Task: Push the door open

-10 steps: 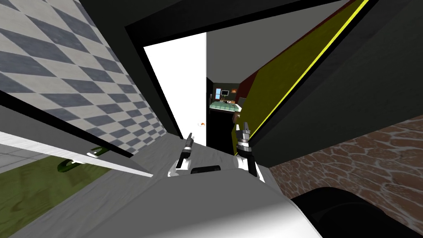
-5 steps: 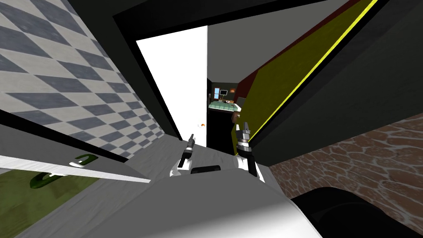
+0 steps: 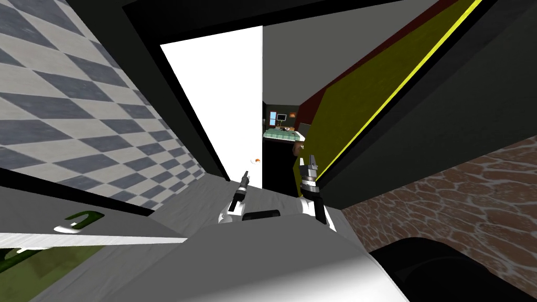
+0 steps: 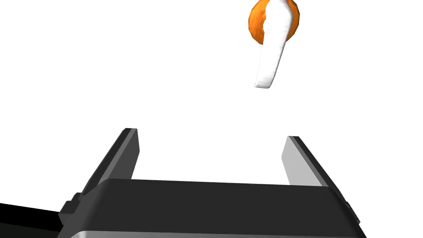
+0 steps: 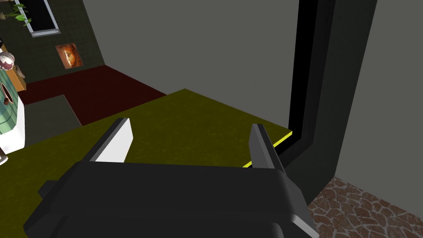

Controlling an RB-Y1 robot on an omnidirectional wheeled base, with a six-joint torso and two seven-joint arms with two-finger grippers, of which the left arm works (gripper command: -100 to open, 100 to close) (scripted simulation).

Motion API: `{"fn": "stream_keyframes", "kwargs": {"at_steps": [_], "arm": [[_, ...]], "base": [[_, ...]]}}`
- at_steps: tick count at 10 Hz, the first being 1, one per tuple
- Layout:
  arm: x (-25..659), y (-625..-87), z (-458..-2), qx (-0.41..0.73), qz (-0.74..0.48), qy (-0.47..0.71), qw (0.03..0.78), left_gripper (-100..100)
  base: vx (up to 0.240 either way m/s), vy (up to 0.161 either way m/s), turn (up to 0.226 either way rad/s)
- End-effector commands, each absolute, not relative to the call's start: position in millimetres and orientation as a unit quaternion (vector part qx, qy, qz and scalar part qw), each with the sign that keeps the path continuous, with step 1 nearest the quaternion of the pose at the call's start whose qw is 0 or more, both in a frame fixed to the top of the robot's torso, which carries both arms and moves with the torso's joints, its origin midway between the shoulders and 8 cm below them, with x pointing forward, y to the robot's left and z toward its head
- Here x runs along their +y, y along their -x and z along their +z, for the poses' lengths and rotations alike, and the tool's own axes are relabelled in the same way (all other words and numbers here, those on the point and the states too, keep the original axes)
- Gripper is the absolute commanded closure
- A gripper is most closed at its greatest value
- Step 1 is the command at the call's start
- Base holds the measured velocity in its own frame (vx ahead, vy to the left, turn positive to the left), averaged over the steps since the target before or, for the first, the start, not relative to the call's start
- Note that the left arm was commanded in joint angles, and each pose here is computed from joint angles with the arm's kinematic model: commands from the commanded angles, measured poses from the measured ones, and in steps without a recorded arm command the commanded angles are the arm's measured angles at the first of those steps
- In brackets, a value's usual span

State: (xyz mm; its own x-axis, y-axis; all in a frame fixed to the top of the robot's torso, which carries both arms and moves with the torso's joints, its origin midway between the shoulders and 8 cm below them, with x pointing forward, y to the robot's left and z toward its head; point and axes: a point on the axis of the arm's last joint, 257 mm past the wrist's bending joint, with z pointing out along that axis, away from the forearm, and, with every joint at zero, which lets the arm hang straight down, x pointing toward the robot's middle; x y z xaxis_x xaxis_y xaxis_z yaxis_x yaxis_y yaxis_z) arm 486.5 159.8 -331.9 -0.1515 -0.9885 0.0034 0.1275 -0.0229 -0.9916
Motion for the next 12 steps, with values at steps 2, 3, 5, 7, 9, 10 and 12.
{"fn": "stream_keyframes", "kwargs": {"at_steps": [2, 3, 5, 7, 9, 10, 12], "arm": [[151, -486, -349, 0.514, -0.565, 0.434, 0.478, -100], [148, -486, -354, 0.518, -0.564, 0.435, 0.474, -100], [142, -486, -363, 0.526, -0.561, 0.436, 0.467, -100], [136, -485, -370, 0.533, -0.559, 0.437, 0.461, -100], [131, -485, -376, 0.539, -0.557, 0.438, 0.455, -100], [128, -485, -379, 0.542, -0.556, 0.438, 0.453, -100], [124, -484, -384, 0.546, -0.555, 0.439, 0.448, -100]], "base": [[0.075, 0.082, -0.071], [0.079, 0.055, -0.053], [0.069, 0.058, -0.062], [0.071, 0.066, -0.047], [0.054, 0.058, -0.049], [0.057, 0.065, -0.047], [0.043, 0.041, -0.039]]}}
